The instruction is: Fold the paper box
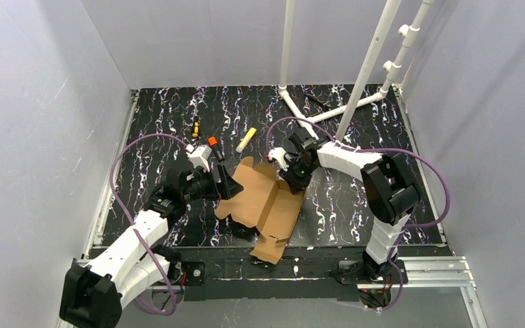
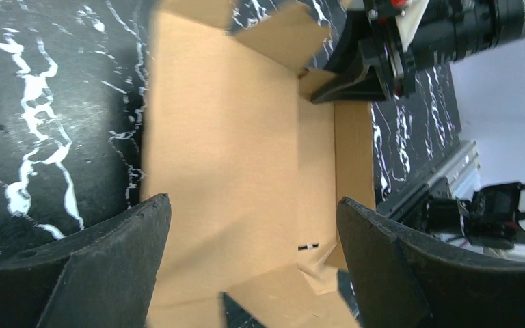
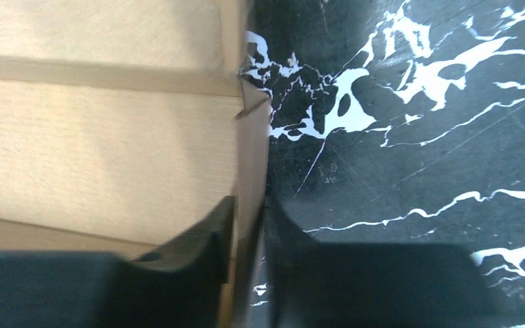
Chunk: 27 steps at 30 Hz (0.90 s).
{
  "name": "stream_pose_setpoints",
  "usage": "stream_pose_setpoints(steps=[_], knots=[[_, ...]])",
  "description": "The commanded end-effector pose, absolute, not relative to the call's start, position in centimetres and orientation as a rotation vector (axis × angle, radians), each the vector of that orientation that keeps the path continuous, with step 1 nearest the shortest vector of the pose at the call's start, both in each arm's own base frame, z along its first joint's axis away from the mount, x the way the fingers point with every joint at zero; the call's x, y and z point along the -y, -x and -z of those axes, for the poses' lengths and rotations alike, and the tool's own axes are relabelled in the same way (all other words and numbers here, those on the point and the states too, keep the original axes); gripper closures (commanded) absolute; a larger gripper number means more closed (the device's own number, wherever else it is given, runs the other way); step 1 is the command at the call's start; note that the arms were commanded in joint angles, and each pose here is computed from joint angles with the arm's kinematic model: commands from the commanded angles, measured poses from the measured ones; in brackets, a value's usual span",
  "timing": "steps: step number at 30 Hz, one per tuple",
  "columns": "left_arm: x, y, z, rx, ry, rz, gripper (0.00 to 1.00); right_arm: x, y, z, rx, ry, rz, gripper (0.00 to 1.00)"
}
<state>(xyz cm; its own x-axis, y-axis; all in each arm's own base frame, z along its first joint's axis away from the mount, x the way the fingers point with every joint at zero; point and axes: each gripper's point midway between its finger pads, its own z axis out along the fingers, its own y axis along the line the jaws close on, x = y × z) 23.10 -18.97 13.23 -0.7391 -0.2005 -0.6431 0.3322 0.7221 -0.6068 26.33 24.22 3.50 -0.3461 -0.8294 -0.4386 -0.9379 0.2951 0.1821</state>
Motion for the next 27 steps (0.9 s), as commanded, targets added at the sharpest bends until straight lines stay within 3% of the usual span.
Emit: stream_pose_setpoints(steps=[1, 3, 8, 10, 13, 16, 19, 27], knots=[[16.8, -23.7, -15.4, -2.156, 0.011, 0.837, 0.11, -24.6, -27.6, -4.7, -2.217, 1.511, -0.580, 0.86], [15.5, -23.4, -15.9, -2.136, 0.101, 0.789, 0.12, -24.7, -28.1, -5.2, -2.191, 1.424, -0.589, 0.98], [14.8, -21.4, -15.9, -2.100, 0.323, 0.879, 0.11, -24.9, -30.2, -7.2, -2.103, 1.177, -0.589, 0.99], [15.1, -21.1, -15.6, -2.087, 0.355, 0.935, 0.11, -25.1, -30.8, -7.3, -2.099, 1.113, -0.587, 0.93], [15.9, -21.1, -15.0, -2.074, 0.353, 0.997, 0.08, -25.4, -31.1, -6.3, -2.129, 1.079, -0.606, 0.75], [16.5, -21.5, -14.9, -2.063, 0.316, 1.020, 0.02, -25.6, -31.0, -5.4, -2.162, 1.088, -0.623, 0.65], [16.7, -22.4, -14.4, -2.068, 0.294, 0.991, 0.02, -25.7, -30.9, -5.5, -2.162, 1.095, -0.635, 0.57], [16.6, -23.5, -11.9, -2.158, 0.362, 0.867, 0.02, -26.3, -32.4, -6.7, -2.137, 1.108, -0.606, 0.55]])
